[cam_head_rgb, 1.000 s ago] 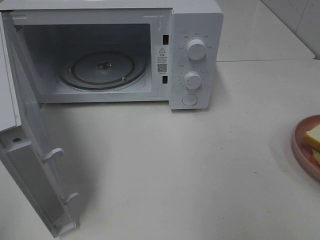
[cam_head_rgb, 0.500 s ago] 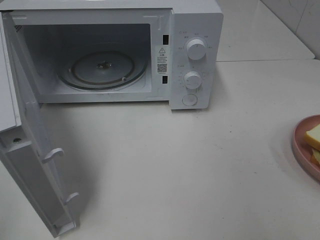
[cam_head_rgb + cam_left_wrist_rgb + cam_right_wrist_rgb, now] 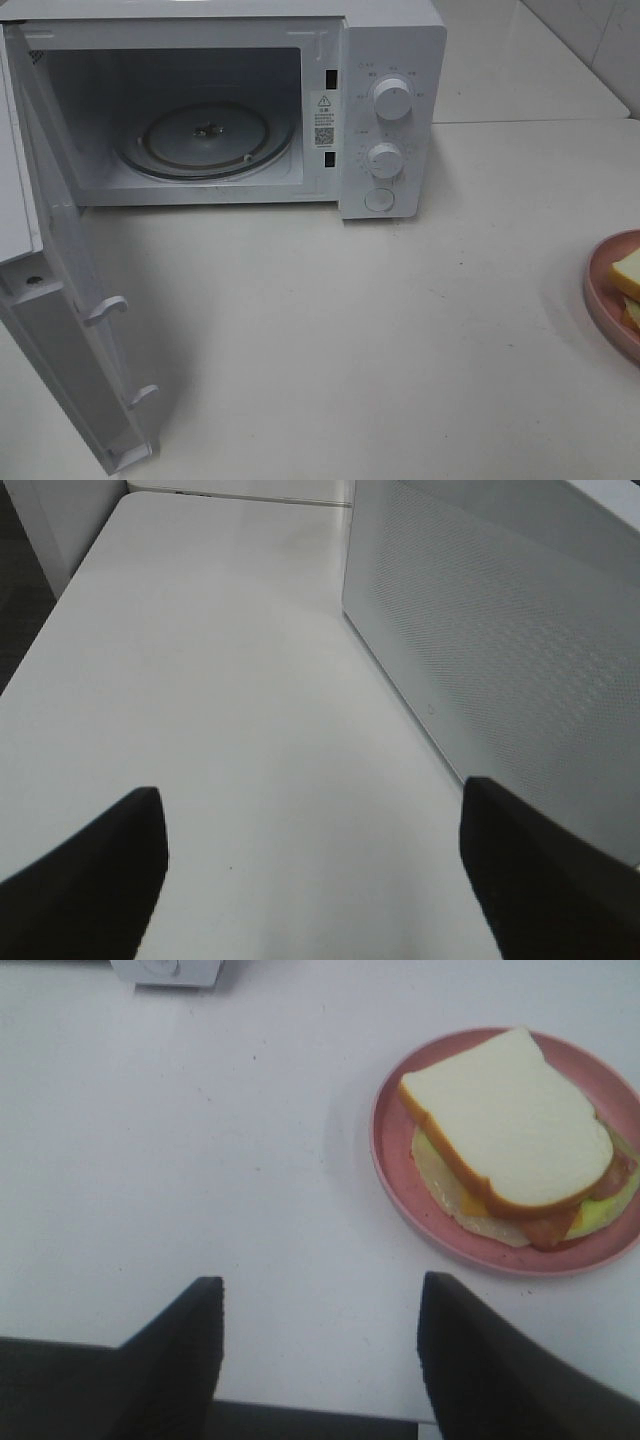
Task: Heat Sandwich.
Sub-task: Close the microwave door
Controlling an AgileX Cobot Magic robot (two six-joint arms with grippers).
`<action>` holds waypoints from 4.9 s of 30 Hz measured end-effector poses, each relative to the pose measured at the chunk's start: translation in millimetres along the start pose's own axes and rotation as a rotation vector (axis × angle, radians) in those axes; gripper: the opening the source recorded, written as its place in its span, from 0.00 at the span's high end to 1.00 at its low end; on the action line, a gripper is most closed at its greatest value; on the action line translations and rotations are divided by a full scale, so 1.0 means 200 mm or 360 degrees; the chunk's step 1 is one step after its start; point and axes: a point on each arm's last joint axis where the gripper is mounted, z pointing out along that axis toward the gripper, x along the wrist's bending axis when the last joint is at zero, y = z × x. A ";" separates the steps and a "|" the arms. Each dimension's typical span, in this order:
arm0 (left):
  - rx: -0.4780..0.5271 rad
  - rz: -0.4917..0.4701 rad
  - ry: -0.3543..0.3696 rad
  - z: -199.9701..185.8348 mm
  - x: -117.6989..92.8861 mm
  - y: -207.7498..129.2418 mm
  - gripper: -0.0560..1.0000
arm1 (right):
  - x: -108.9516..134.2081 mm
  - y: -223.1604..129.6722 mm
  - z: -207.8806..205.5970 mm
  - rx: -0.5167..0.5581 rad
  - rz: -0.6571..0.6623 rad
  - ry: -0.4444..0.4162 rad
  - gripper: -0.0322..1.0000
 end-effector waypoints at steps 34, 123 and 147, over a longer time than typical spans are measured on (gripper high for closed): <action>0.0000 0.0000 0.0000 0.00 0.00 0.00 0.23 | 0.00 -0.11 -0.10 -0.0358 -0.0017 -0.0006 0.42; 0.0000 0.0008 0.0003 0.00 0.00 0.00 0.23 | 0.00 -0.11 -0.10 -0.0358 -0.0049 -0.0014 0.42; -0.0371 0.0047 0.0094 -0.06 0.02 0.13 0.23 | 0.00 -0.11 -0.10 -0.0357 -0.0051 -0.0018 0.42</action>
